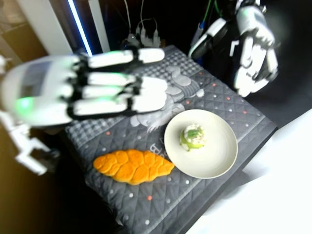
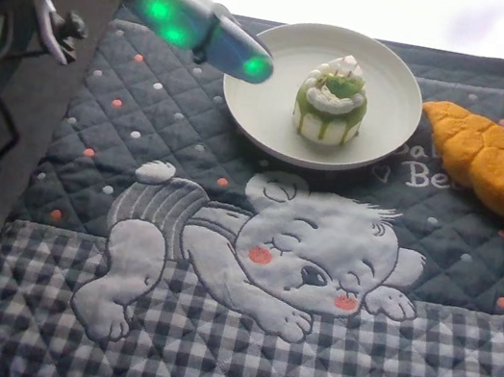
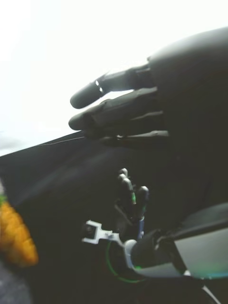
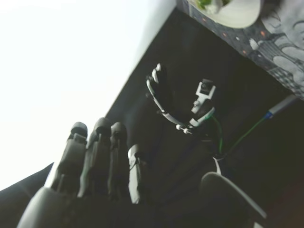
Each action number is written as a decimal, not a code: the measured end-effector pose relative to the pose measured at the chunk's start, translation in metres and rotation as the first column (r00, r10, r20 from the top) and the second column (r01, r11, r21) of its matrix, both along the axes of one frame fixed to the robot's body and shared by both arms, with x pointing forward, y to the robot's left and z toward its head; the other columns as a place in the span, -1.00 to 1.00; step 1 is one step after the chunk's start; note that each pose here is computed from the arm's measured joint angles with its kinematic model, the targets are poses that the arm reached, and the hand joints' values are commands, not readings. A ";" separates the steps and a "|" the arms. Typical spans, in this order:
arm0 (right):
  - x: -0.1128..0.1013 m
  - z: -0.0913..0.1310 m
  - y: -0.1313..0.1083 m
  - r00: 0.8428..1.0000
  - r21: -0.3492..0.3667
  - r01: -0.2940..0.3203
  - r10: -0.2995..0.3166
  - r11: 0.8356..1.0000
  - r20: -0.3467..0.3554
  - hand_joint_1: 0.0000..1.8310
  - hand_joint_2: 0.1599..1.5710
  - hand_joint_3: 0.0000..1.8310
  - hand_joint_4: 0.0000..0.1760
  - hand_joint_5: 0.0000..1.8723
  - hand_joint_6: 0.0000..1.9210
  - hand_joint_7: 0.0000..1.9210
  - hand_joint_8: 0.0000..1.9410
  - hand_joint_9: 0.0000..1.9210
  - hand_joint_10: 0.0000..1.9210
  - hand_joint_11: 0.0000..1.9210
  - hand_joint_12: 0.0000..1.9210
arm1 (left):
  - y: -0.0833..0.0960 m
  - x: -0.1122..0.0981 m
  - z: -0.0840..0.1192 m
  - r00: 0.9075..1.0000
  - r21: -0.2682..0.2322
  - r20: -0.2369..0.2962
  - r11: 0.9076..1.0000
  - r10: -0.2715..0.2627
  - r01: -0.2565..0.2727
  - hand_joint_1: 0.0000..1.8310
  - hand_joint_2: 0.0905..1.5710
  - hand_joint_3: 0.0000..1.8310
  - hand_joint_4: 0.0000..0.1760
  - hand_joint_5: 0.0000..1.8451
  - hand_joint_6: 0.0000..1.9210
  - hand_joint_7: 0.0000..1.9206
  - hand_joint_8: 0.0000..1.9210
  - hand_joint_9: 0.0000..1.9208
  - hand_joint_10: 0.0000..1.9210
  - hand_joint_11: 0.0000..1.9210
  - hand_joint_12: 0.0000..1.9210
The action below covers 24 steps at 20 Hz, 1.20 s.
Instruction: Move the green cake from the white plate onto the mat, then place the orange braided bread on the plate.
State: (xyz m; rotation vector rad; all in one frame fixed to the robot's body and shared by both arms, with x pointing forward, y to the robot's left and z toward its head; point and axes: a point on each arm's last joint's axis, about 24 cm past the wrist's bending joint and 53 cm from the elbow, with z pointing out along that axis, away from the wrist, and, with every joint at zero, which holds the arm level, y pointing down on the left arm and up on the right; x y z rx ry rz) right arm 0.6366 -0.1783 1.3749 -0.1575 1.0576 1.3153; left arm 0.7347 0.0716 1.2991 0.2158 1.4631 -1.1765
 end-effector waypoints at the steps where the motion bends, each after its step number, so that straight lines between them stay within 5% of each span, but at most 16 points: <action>1: 0.001 -0.002 0.004 1.000 0.003 -0.008 0.008 1.000 -0.004 -0.71 -0.40 0.45 1.00 -0.97 -1.00 -0.77 -1.00 -0.80 -1.00 -1.00 -1.00 | -0.005 0.007 -0.006 1.000 0.012 -0.013 1.000 0.011 -0.011 -0.30 -0.07 -1.00 -0.35 -0.64 -0.99 -0.50 -0.99 -0.42 -0.99 -0.72 -0.08; 3: 0.001 -0.003 0.008 1.000 0.005 -0.016 0.016 1.000 -0.005 -0.71 -0.44 0.48 1.00 -0.97 -1.00 -0.77 -1.00 -0.78 -0.99 -1.00 -1.00 | -0.006 0.012 -0.009 0.999 0.018 -0.023 1.000 0.022 -0.021 -0.28 -0.07 -1.00 -0.41 -0.62 -0.99 -0.49 -0.99 -0.41 -0.99 -0.71 -0.08; 5: 0.001 -0.005 0.014 1.000 0.004 -0.028 0.028 1.000 -0.007 -0.69 -0.50 0.50 1.00 -0.98 -1.00 -0.78 -1.00 -0.77 -1.00 -0.97 -0.99 | -0.009 0.016 -0.011 0.999 0.019 -0.032 0.999 0.027 -0.026 -0.25 -0.10 -1.00 -0.15 -0.64 -1.00 -0.50 -1.00 -0.42 -1.00 -0.75 -0.09; 8: -0.001 -0.009 0.026 0.999 -0.006 -0.053 0.053 0.999 -0.006 -0.65 -0.48 0.43 1.00 -1.00 -1.00 -0.81 -1.00 -0.81 -1.00 -1.00 -1.00 | -0.020 0.022 -0.015 0.999 0.021 -0.039 1.000 0.024 -0.024 -0.25 -0.12 -1.00 -0.17 -0.65 -1.00 -0.49 -1.00 -0.43 -1.00 -0.82 -0.17; 10: -0.003 -0.011 0.032 0.998 -0.012 -0.067 0.067 0.998 -0.003 -0.70 -0.38 0.36 0.48 -1.00 -1.00 -0.84 -1.00 -0.83 -1.00 -1.00 -1.00 | -0.035 0.027 -0.020 0.999 0.023 -0.048 1.000 0.018 -0.017 -0.32 -0.16 -1.00 -0.50 -0.63 -0.99 -0.52 -1.00 -0.45 -1.00 -0.79 -0.16; 12: -0.005 -0.010 0.033 0.997 -0.010 -0.073 0.073 0.997 0.005 -0.92 -0.27 0.25 0.46 -1.00 -1.00 -0.85 -1.00 -0.85 -1.00 -1.00 -1.00 | -0.052 0.034 -0.029 0.998 0.043 -0.063 0.999 0.018 -0.015 -0.32 -0.17 -1.00 -0.04 -0.62 -0.99 -0.53 -1.00 -0.49 -1.00 -0.85 -0.18; 13: -0.006 -0.008 0.033 0.997 -0.005 -0.078 0.078 0.997 0.011 -0.94 -0.27 0.25 0.70 -1.00 -1.00 -0.88 -1.00 -0.87 -1.00 -1.00 -1.00 | -0.060 0.038 -0.035 0.997 0.058 -0.073 0.998 0.017 -0.013 -0.30 -0.16 -1.00 0.11 -0.60 -1.00 -0.50 -1.00 -0.46 -1.00 -0.88 -0.14; 14: -0.008 -0.007 0.034 0.996 0.002 -0.087 0.087 0.996 0.019 -0.85 -0.36 0.31 0.85 -1.00 -1.00 -0.86 -1.00 -0.87 -1.00 -1.00 -1.00 | -0.069 0.042 -0.041 0.996 0.069 -0.089 0.998 0.012 -0.006 -0.28 -0.16 -1.00 0.02 -0.59 -1.00 -0.49 -1.00 -0.46 -1.00 -0.88 -0.13; 15: -0.010 -0.006 0.037 0.995 0.008 -0.098 0.097 0.995 0.025 -0.77 -0.36 0.33 0.63 -1.00 -1.00 -0.87 -1.00 -0.87 -1.00 -1.00 -1.00 | -0.077 0.047 -0.048 0.994 0.074 -0.113 0.997 0.007 0.002 -0.27 -0.16 -1.00 0.14 -0.60 -1.00 -0.49 -1.00 -0.47 -1.00 -0.87 -0.17; 16: -0.011 -0.007 0.042 0.994 0.011 -0.109 0.109 0.994 0.025 -0.74 -0.40 0.37 0.67 -1.00 -1.00 -0.87 -1.00 -0.87 -1.00 -1.00 -1.00 | -0.082 0.050 -0.053 0.991 0.080 -0.132 0.997 0.005 0.005 -0.28 -0.17 -1.00 0.08 -0.59 -0.99 -0.48 -1.00 -0.45 -0.99 -0.83 -0.16; 17: -0.012 -0.009 0.046 0.993 0.007 -0.119 0.119 0.993 0.026 -0.72 -0.38 0.39 0.37 -1.00 -1.00 -0.89 -1.00 -0.89 -1.00 -1.00 -1.00 | -0.085 0.051 -0.056 0.991 0.095 -0.133 0.996 0.007 0.006 -0.25 -0.19 -1.00 0.13 -0.57 -1.00 -0.44 -1.00 -0.42 -0.99 -0.85 -0.10; 19: -0.014 -0.011 0.054 0.991 0.001 -0.135 0.135 0.991 0.026 -0.86 -0.23 0.33 0.48 -0.93 -0.99 -0.81 -0.99 -0.82 -0.99 -1.00 -1.00 | -0.086 0.056 -0.062 0.991 0.123 -0.132 0.992 0.025 -0.008 -0.26 -0.19 -1.00 0.28 -0.56 -1.00 -0.42 -1.00 -0.40 -0.99 -0.84 -0.02; 20: -0.015 -0.011 0.055 0.990 0.000 -0.138 0.138 0.990 0.029 -0.88 -0.21 0.32 0.81 -0.92 -0.99 -0.79 -0.99 -0.81 -0.99 -1.00 -1.00 | -0.085 0.059 -0.065 0.991 0.134 -0.132 0.991 0.037 -0.019 -0.24 -0.20 -1.00 0.29 -0.56 -0.99 -0.41 -0.99 -0.38 -0.98 -0.82 -0.01; 21: -0.016 -0.011 0.055 0.989 -0.002 -0.142 0.142 0.990 0.034 -0.89 -0.21 0.29 0.89 -0.90 -1.00 -0.76 -0.99 -0.79 -0.99 -1.00 -1.00 | -0.085 0.063 -0.069 0.989 0.153 -0.135 0.988 0.056 -0.035 -0.23 -0.21 -1.00 0.33 -0.56 -1.00 -0.39 -0.99 -0.35 -0.98 -0.80 0.00; 23: -0.018 -0.009 0.055 0.988 0.003 -0.148 0.147 0.989 0.043 -0.84 -0.17 0.25 0.52 -0.86 -0.99 -0.73 -1.00 -0.75 -0.99 -1.00 -1.00 | -0.083 0.068 -0.079 0.987 0.183 -0.140 0.981 0.083 -0.056 -0.22 -0.23 -1.00 0.28 -0.54 -0.99 -0.40 -1.00 -0.36 -0.99 -0.81 -0.05; 24: -0.019 -0.008 0.055 0.988 0.004 -0.150 0.149 0.989 0.046 -0.80 -0.18 0.23 0.60 -0.84 -0.99 -0.71 -0.99 -0.72 -0.99 -0.99 -1.00 | -0.083 0.068 -0.082 0.986 0.196 -0.140 0.979 0.089 -0.060 -0.22 -0.24 -1.00 0.31 -0.54 -0.99 -0.41 -1.00 -0.37 -1.00 -0.82 -0.06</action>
